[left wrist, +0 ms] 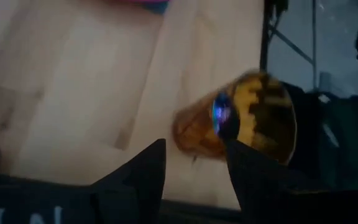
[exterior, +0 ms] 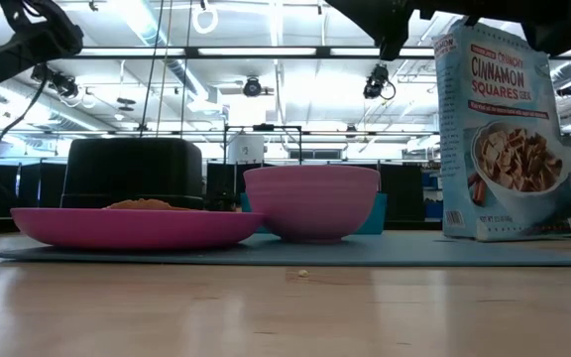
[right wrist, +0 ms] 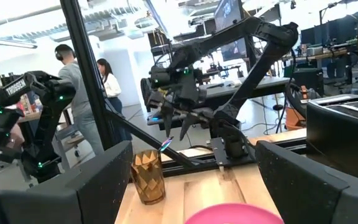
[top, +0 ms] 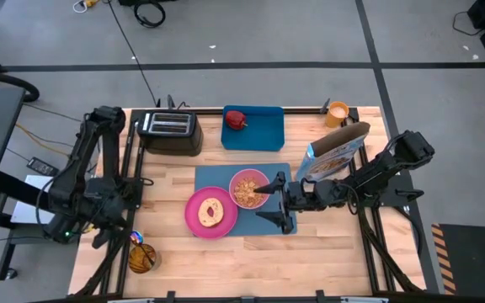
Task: Arrange a breakfast setting
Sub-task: Put the iridescent spoon on the blue placemat
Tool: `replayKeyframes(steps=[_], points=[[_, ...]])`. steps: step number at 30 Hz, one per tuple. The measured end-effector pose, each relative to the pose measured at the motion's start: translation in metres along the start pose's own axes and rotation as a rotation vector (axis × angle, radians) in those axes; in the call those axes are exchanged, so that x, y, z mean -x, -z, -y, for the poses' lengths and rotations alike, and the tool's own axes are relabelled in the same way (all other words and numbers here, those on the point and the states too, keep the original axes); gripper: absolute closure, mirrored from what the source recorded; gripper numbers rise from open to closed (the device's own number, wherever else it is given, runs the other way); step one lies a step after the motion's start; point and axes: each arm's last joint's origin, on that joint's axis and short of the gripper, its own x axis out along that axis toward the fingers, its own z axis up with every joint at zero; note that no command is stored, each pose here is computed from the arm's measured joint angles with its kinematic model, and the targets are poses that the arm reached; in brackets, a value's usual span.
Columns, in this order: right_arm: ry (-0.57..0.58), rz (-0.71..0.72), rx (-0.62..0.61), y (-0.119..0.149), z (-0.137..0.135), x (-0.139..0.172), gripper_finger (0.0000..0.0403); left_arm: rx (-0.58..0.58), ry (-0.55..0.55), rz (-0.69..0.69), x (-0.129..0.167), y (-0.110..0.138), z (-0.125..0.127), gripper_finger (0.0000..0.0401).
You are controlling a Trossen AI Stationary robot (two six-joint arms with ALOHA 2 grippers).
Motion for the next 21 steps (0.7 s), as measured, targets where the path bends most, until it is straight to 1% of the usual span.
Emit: replayKeyframes(steps=[3,5,10,16,21], points=[[-0.002,0.000,0.000,0.000,-0.001,0.000,0.0055,-0.004,0.043,0.003,-0.002,0.006,-0.003,0.0225],[-0.001,0.000,0.000,0.000,0.000,0.000,0.0055,-0.003,0.053,0.008,-0.001,0.006,-0.004,0.0225],[-0.001,0.000,0.000,0.000,0.000,0.000,0.0055,0.010,0.060,0.003,0.000,0.007,-0.004,0.0225],[-0.001,-0.001,0.002,0.000,0.000,0.000,0.0055,-0.012,0.067,0.049,0.000,0.005,-0.006,0.0225],[-0.001,-0.001,0.002,0.000,0.000,0.000,0.0055,0.005,0.074,0.075,-0.009,0.009,-0.014,0.0225]])
